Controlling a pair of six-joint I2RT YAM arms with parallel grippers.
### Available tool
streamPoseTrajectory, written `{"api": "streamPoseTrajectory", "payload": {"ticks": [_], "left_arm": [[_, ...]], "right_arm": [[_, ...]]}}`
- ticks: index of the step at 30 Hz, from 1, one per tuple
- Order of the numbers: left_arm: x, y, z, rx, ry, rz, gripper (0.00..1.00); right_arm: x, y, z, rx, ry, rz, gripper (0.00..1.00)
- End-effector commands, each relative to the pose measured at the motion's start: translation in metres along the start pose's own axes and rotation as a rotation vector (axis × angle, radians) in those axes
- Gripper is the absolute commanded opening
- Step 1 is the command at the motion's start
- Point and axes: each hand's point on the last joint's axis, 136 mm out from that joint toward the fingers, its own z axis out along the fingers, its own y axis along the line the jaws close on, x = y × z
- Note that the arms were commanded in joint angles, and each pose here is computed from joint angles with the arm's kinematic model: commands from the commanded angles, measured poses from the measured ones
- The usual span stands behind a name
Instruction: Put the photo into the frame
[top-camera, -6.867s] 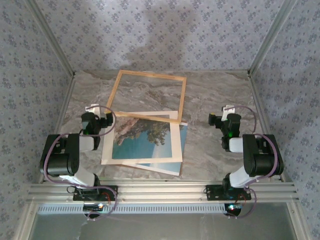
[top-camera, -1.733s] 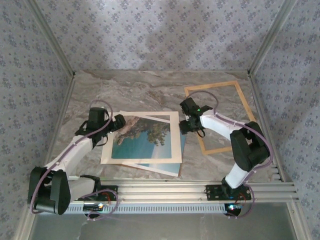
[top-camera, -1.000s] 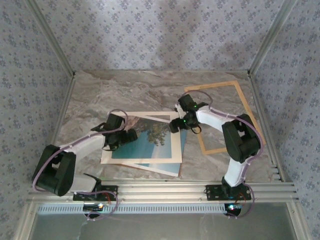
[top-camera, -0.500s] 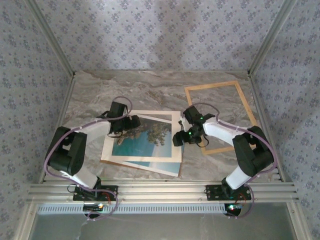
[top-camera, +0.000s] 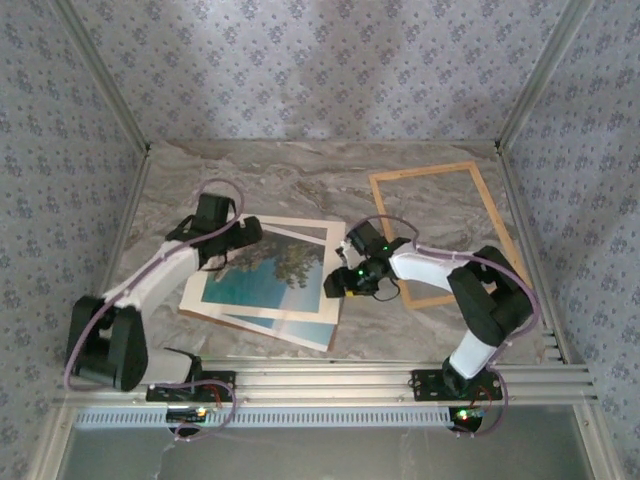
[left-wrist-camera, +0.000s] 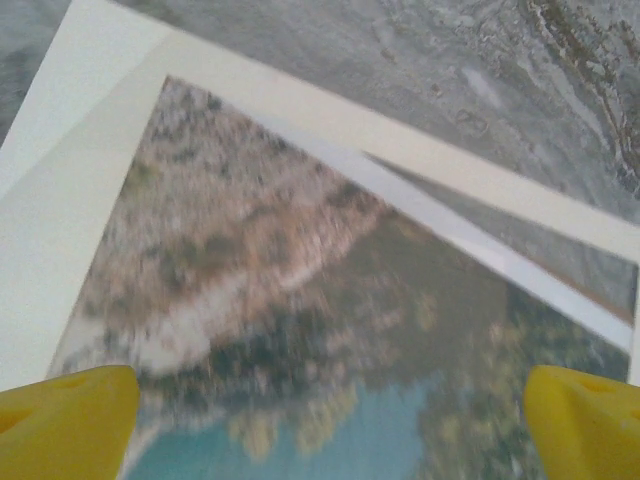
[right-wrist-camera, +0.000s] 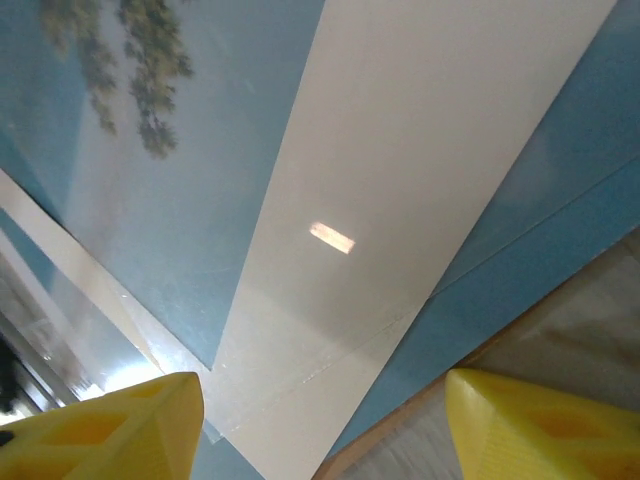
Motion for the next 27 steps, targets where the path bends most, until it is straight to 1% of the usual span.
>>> {"api": "streamPoseTrajectory", "payload": {"ticks": [1,5,7,9,11,15,18,19,22,27], "left_arm": [[0.050,0.044,-0.019,-0.147,0.119,-0.034,0.98],[0.082,0.068,-0.034,-0.197,0.143,-0.115,0.98],[0.090,0.074,-0.037,-0.207,0.139,-0.154,0.98],[0.105,0.083,-0.041,-0.228,0.168,-0.180,0.98],[0.115,0.089,-0.042,-0.242,0.182,-0.203,0.99],[0.128,0.097,-0.038,-0.258,0.192,-0.233,1.00],[0.136,0.103,-0.032,-0.264,0.206,-0.262,1.00],[0.130,0.102,-0.027,-0.245,0.182,-0.279,1.00],[0.127,0.108,-0.021,-0.233,0.174,-0.318,1.00],[0.118,0.114,-0.011,-0.215,0.157,-0.350,1.00]], "right_arm": [[-0.041,0.033,0.020,-0.123,-0.079,-0.004,0.66],[-0.065,0.059,0.041,-0.201,-0.075,-0.039,0.65],[-0.072,0.062,0.039,-0.188,-0.077,-0.070,0.65],[-0.077,0.055,0.031,-0.133,-0.092,-0.108,0.65],[-0.084,0.040,0.019,-0.038,-0.122,-0.140,0.68],[-0.123,0.024,-0.006,0.100,-0.231,-0.192,0.78],[-0.151,0.013,-0.011,0.159,-0.280,-0.198,0.82],[-0.160,0.011,-0.011,0.165,-0.291,-0.196,0.82],[-0.183,0.004,-0.006,0.168,-0.311,-0.192,0.82],[-0.207,-0.001,0.003,0.190,-0.320,-0.203,0.81]]}}
